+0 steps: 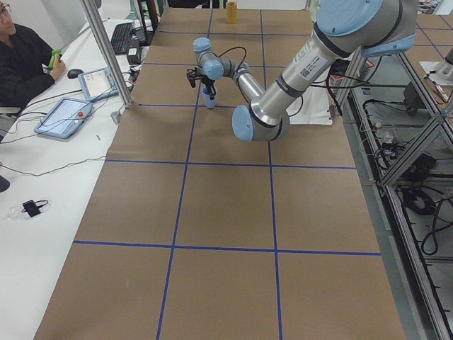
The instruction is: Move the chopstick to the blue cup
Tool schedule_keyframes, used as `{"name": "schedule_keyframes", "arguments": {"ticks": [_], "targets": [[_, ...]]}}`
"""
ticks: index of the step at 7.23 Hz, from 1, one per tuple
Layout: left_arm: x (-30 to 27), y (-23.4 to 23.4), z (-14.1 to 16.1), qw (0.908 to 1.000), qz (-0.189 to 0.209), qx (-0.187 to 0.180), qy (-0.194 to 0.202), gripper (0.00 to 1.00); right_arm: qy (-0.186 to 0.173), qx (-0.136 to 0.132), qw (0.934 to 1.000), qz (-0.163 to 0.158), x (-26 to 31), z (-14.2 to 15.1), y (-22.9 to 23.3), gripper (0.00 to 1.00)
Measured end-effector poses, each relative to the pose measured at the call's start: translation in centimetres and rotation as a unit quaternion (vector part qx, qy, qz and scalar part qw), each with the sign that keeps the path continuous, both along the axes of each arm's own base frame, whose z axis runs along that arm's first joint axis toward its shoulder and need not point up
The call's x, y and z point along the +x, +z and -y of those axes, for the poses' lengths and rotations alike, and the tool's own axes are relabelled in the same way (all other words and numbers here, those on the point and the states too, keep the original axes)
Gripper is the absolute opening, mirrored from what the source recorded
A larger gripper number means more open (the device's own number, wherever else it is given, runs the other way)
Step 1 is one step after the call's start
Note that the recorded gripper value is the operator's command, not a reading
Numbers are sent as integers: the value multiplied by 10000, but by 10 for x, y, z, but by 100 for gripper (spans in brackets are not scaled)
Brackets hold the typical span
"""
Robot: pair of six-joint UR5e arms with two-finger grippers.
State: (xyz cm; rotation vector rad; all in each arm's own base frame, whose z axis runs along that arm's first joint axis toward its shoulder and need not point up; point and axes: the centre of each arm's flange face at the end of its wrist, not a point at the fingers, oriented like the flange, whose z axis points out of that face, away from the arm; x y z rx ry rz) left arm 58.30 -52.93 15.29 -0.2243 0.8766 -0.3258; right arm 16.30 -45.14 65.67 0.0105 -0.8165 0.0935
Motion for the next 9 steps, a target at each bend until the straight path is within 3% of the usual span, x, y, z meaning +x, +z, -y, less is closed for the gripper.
{"name": "schedule_keyframes", "arguments": {"ticks": [2, 5, 9], "targets": [[-29, -6, 1, 9996, -173, 238, 53, 99, 1, 8, 10000, 1, 0, 1, -1, 100], [-131, 3, 23, 9992, -256, 271, 169, 99, -10, -58, 10000, -63, 4, -5, 8, 100], [-182, 9, 19, 9988, -182, 387, 227, 99, 14, -630, 9980, -58, 11, -23, 67, 100]]}}
